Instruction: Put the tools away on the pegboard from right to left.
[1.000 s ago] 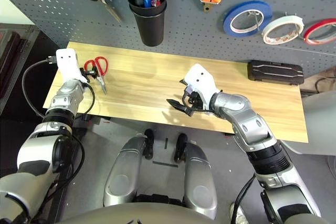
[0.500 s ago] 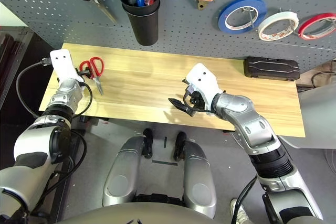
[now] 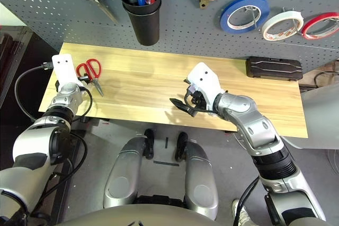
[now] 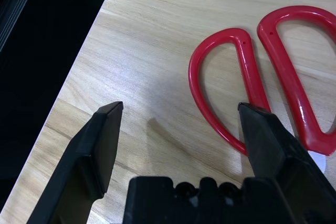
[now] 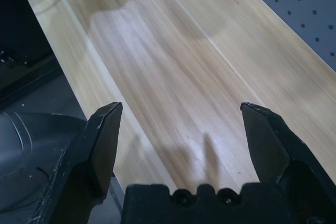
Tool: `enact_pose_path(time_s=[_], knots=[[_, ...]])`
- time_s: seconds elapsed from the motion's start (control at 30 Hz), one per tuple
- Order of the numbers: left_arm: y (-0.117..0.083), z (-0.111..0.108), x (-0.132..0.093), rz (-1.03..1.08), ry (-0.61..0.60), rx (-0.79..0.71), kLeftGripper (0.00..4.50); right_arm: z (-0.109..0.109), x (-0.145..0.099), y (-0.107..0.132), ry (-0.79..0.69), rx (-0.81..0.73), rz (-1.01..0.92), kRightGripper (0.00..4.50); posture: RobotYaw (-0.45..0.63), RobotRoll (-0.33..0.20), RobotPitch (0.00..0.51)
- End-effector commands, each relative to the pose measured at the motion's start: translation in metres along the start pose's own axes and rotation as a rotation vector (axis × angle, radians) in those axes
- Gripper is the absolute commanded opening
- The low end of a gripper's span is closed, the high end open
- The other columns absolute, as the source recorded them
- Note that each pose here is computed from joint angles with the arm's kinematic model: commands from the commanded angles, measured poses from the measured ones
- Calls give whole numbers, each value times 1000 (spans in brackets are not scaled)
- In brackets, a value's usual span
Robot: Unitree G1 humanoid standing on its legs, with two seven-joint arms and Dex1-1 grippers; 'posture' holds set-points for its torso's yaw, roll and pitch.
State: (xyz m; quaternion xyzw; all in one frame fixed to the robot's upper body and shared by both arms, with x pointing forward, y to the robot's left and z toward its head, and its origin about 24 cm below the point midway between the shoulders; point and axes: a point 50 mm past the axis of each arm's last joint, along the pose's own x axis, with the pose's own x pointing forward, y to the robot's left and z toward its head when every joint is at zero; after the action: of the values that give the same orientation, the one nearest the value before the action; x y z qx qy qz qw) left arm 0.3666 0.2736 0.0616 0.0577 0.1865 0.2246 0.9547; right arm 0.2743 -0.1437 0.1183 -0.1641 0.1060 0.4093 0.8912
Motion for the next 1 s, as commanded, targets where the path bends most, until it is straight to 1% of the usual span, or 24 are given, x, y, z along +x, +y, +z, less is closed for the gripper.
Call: enact_pose_path(time_s=[0.03,0.07,0.33,0.37,0.53,0.63,0.77,0.8,0.87,1.0], knots=[[-6,-23,-2,-36,95,30,3459,-1,-5,1,2,6,-7,4500,75,0,389],[-7,-24,-3,-40,102,26,3198,-1,-5,1,3,6,-8,4500,77,0,388],[-12,-30,-5,-87,127,-18,145,-1,-4,0,-3,0,-4,4500,85,0,391],[-12,-31,-5,-90,124,-20,30,-1,-5,0,-4,-2,0,4500,86,0,391],[-13,-34,-7,-95,103,-56,30,-3,-5,-1,-3,-8,2,4500,93,0,391],[-16,-34,-9,-110,68,-90,30,-3,-5,-1,-5,-18,6,4500,97,0,389],[-19,-27,-15,-141,-32,-160,30,-2,-3,-1,-18,-32,17,4500,110,0,383],[-18,-24,-19,-153,-73,-166,30,-2,-3,-1,-28,-37,21,4500,116,0,381],[-18,-18,-26,-176,-140,-184,30,-1,-2,-1,-47,-45,33,4500,136,0,377],[-12,-6,-46,-210,-229,-275,30,2,-5,-2,-122,-49,65,4500,175,0,368]])
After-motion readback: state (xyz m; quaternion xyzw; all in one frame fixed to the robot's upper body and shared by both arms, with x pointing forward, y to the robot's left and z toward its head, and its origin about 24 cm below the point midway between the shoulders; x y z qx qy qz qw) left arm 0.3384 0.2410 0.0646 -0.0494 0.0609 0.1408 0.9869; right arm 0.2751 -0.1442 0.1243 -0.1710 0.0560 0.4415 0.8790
